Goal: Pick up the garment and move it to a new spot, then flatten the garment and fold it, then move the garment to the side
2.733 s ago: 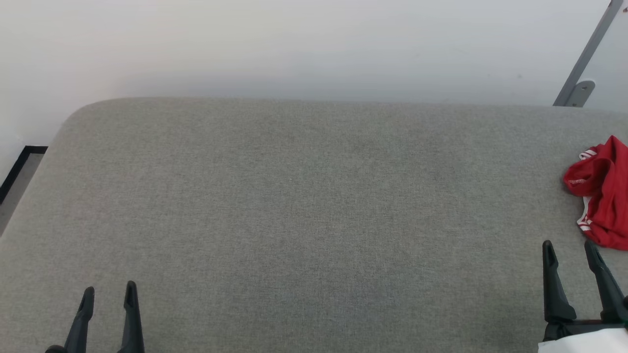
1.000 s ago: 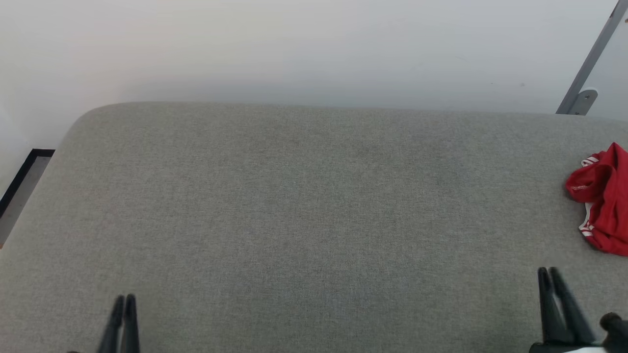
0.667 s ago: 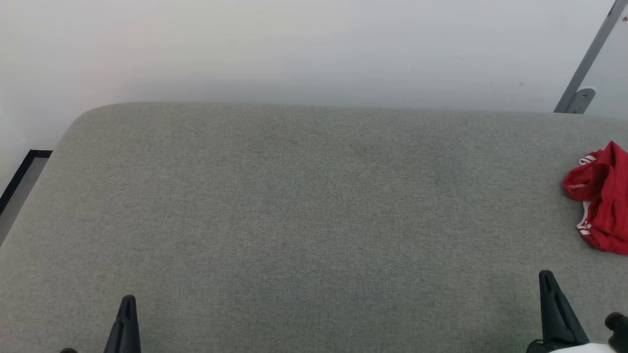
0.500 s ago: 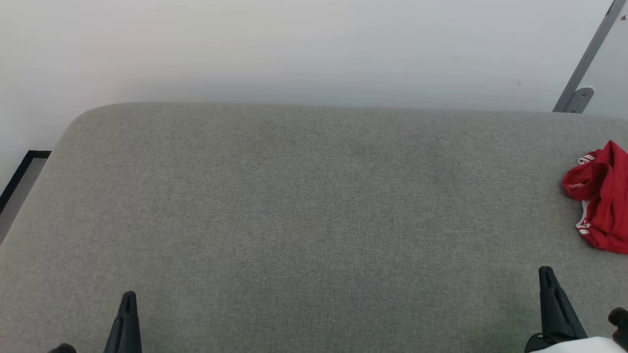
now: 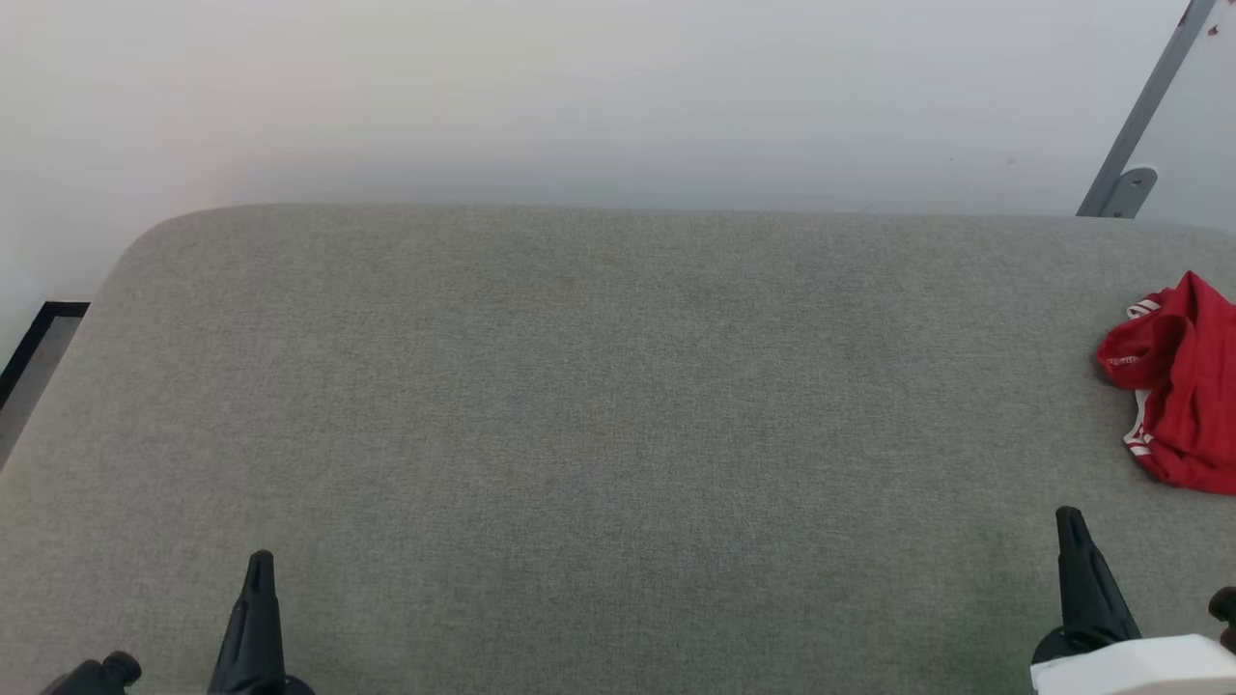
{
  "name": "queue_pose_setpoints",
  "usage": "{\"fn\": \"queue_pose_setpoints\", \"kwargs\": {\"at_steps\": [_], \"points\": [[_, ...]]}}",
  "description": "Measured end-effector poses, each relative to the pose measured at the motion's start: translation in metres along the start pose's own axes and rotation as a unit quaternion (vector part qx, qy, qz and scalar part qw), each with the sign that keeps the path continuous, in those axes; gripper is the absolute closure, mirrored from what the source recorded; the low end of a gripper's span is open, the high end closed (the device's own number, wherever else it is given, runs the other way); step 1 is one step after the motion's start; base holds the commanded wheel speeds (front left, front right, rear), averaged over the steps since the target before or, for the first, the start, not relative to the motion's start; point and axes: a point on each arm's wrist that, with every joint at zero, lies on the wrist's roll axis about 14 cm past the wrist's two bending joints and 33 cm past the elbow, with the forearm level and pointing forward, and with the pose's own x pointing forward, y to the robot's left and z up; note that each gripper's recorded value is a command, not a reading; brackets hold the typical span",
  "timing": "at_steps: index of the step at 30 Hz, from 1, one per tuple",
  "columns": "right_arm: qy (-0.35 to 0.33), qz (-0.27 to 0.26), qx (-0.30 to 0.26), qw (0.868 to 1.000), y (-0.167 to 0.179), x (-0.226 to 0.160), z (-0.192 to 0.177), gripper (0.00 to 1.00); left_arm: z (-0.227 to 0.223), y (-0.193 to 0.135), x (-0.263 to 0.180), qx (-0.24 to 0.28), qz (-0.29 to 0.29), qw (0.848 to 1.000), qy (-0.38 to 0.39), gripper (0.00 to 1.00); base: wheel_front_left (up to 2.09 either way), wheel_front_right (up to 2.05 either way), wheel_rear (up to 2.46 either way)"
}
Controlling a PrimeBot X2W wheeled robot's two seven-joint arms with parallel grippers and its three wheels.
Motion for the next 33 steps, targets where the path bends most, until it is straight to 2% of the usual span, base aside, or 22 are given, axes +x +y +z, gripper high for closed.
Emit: {"fn": "queue_pose_setpoints", "kwargs": {"at_steps": [14, 33], "points": [[0.003, -0.009, 0.096, 0.995, 0.0, 0.007, 0.001, 1.0, -0.002, -0.006, 0.014, -0.092, 0.0, 0.996, 0.009, 1.0, 0.0, 0.0, 0.0], [0.005, -0.009, 0.2, 0.98, 0.004, 0.014, 0.003, 1.0, -0.007, -0.015, 0.029, -0.191, -0.005, 0.981, 0.025, 1.0, 0.0, 0.0, 0.0]]}}
